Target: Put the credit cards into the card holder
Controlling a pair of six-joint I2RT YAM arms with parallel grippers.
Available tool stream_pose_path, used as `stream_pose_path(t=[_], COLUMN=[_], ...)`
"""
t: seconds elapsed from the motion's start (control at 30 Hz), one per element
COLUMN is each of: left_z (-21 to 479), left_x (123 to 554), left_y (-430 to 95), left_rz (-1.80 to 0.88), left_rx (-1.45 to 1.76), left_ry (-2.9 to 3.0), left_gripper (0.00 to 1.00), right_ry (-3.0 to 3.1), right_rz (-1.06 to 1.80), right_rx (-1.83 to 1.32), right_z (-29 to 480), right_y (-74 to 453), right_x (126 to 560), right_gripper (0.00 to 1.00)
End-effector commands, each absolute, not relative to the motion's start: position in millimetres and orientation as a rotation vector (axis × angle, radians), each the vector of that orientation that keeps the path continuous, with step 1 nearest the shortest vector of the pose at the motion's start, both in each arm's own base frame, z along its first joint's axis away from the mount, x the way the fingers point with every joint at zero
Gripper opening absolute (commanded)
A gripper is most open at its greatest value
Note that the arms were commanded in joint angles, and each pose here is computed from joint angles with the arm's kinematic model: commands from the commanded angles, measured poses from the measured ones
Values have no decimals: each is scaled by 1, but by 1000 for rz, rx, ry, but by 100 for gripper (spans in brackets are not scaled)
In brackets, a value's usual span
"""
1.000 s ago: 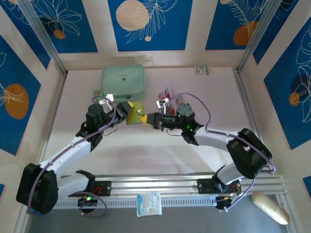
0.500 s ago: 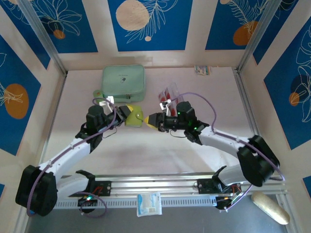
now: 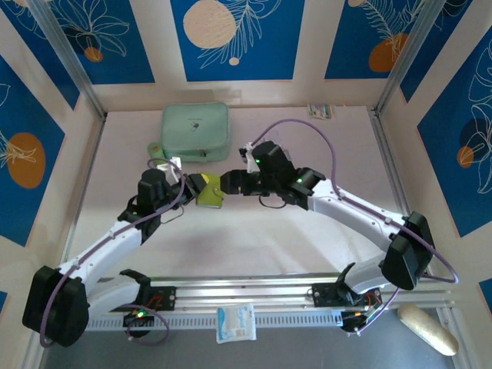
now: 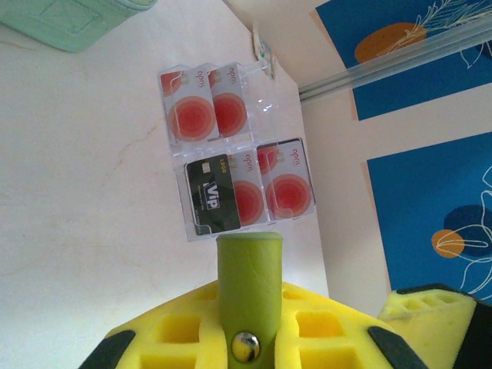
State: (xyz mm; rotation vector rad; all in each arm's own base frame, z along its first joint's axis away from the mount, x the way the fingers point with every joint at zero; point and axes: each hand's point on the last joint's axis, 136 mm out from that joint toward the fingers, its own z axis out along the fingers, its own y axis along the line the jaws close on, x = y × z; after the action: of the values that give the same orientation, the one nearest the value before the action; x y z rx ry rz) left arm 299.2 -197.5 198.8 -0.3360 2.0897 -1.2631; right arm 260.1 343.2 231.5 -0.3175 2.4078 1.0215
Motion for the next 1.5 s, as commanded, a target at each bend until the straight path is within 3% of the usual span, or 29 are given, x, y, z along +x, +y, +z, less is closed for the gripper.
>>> stream_pose_path(t=[0.0, 0.47, 0.73, 1.0, 1.4, 1.47], left_z=[203, 200, 200, 201, 203, 206], left_x=[296, 293, 292, 292, 291, 291], left_y=[-198, -199, -199, -200, -202, -202], left_rz=[-1242, -1239, -1243, -1245, -1252, -1258], left_rx=[-305, -303, -311, -308, -308, -304], left_ry=[2076, 2080, 2075, 2073, 2075, 2068], left_gripper=[0, 0, 0, 0, 0, 0], right_ry=[2460, 2492, 2589, 2650, 2737, 2761], right_rz=[785, 719, 525, 532, 494, 430], right_rx=[-402, -490, -417, -365, -310, -265], right_z=[213, 189, 141, 114, 78, 65], right_y=[338, 381, 364, 361, 352, 335], right_x=[262, 267, 275, 269, 257, 256], right_gripper=[64, 64, 56, 40, 0, 0])
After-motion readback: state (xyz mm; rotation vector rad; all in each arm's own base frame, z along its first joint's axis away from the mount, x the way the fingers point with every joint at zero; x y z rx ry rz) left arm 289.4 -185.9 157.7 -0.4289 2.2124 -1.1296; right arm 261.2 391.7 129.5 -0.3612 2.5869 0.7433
